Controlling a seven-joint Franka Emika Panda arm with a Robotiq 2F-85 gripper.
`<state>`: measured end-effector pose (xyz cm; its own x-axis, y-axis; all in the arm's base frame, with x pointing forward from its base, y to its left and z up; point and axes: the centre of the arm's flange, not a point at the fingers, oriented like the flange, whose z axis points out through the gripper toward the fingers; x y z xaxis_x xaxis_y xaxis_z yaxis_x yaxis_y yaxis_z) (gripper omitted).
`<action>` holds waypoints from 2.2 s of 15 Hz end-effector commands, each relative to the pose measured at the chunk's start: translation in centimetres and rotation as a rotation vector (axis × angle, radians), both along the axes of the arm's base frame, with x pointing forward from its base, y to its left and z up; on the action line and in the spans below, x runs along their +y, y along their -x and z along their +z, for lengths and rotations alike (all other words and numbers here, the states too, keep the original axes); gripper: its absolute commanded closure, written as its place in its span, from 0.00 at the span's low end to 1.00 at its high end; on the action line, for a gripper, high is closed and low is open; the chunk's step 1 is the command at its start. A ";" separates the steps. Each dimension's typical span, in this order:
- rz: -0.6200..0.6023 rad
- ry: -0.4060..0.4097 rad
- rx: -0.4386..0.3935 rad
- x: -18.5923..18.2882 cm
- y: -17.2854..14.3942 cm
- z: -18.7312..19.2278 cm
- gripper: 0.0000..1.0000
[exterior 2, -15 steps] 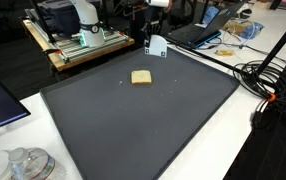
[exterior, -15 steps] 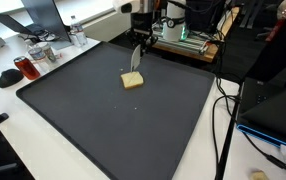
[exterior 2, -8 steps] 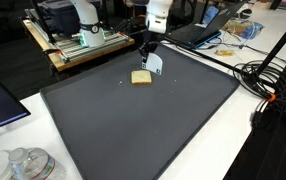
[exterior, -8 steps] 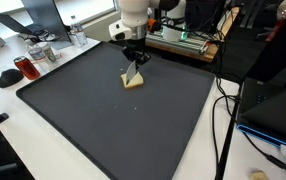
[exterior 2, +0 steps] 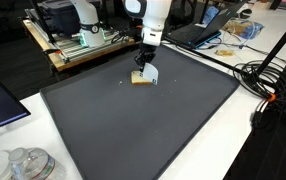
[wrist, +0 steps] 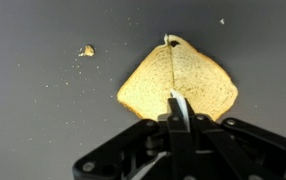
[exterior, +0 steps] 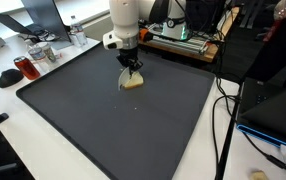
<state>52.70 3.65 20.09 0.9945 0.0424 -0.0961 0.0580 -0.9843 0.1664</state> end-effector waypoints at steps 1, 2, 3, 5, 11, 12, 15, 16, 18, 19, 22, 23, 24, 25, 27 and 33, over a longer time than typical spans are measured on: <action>0.004 0.010 0.001 0.2 -0.5 -0.5 0.99; 0.006 0.010 0.003 0.2 -0.5 -0.5 0.99; 0.007 0.014 0.004 0.2 -0.5 -0.5 0.99; 0.012 0.011 0.005 0.2 -0.5 -0.2 0.99; 0.028 0.013 0.013 0.2 -0.5 0.5 0.99; 0.029 0.012 0.015 0.2 -0.5 0.5 0.99; 0.038 0.008 0.028 0.2 -0.5 0.5 0.99; 0.041 0.007 0.031 0.2 -0.5 0.5 0.99; 0.055 0.002 0.038 0.3 -0.5 0.5 0.99; 0.061 -0.002 0.041 0.3 -0.4 0.5 0.99; 0.078 -0.011 0.048 0.4 -0.4 0.5 0.99; 0.083 -0.014 0.051 0.5 -0.4 0.5 0.99; 0.087 -0.012 0.054 0.5 -0.4 0.4 0.99; 0.089 -0.013 0.058 0.5 -0.4 0.3 0.99; 0.092 -0.010 0.068 0.5 -0.4 0.0 0.99; 0.095 -0.008 0.102 0.8 -0.5 -1.3 0.99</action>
